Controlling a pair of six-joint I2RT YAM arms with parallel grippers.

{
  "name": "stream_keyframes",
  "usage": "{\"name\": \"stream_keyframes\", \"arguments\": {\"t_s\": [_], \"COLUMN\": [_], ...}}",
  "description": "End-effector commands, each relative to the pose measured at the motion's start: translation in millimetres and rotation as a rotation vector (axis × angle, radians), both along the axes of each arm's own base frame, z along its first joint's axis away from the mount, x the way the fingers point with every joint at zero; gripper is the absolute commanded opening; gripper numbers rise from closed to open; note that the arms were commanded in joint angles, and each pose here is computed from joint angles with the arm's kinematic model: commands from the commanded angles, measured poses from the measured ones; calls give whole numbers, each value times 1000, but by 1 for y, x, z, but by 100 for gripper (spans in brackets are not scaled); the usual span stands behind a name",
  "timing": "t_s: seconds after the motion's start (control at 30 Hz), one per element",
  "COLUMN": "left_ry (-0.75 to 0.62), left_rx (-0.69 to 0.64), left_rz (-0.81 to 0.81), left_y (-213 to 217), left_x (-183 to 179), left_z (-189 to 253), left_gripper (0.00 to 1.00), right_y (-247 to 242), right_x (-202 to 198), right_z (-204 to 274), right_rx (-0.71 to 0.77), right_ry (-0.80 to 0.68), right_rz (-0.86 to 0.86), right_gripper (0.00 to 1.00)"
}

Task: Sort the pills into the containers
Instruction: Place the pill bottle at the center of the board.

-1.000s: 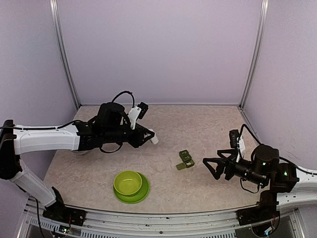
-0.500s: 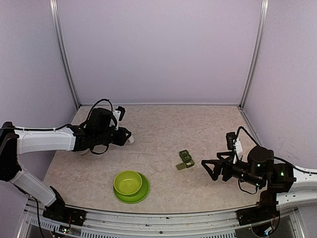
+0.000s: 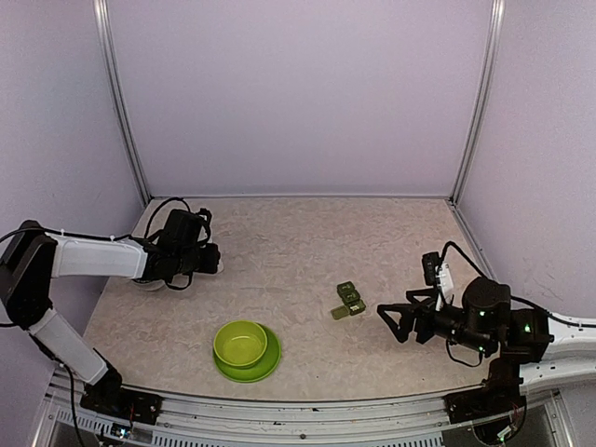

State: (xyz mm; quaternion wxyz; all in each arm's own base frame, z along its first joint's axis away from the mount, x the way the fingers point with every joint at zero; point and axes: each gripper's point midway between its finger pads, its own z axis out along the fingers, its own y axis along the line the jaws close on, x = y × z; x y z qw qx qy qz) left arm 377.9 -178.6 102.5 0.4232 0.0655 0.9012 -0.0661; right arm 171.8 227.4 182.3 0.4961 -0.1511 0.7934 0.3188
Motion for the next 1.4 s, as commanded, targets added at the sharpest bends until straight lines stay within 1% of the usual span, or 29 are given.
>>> {"name": "stream_keyframes", "arguments": {"t_s": [0.0,0.27,0.53,0.8,1.03,1.27,1.37], "left_ry": [-29,-9,17,45,21,-51,-80], "left_rx": [38,50,64,69,69,28,0], "left_rz": [80,137,166,183,192,192,166], "left_y": [24,45,48,49,52,51,43], "left_x": [15,26,34,35,34,32,28], "left_z": [-7,-23,-32,-42,-34,3,19], "left_gripper": [12,12,12,13,43,63,75], "right_y": [1,5,7,5,4,7,7], "right_x": [0,0,1,0,0,1,3], "right_z": [-4,-9,-9,-9,-11,-10,-9], "right_rx": [12,3,-4,-3,-5,-12,-14], "right_ry": [9,15,11,10,14,12,13], "right_rz": [0,7,9,9,7,7,1], "right_gripper": [100,100,100,100,100,100,100]}}
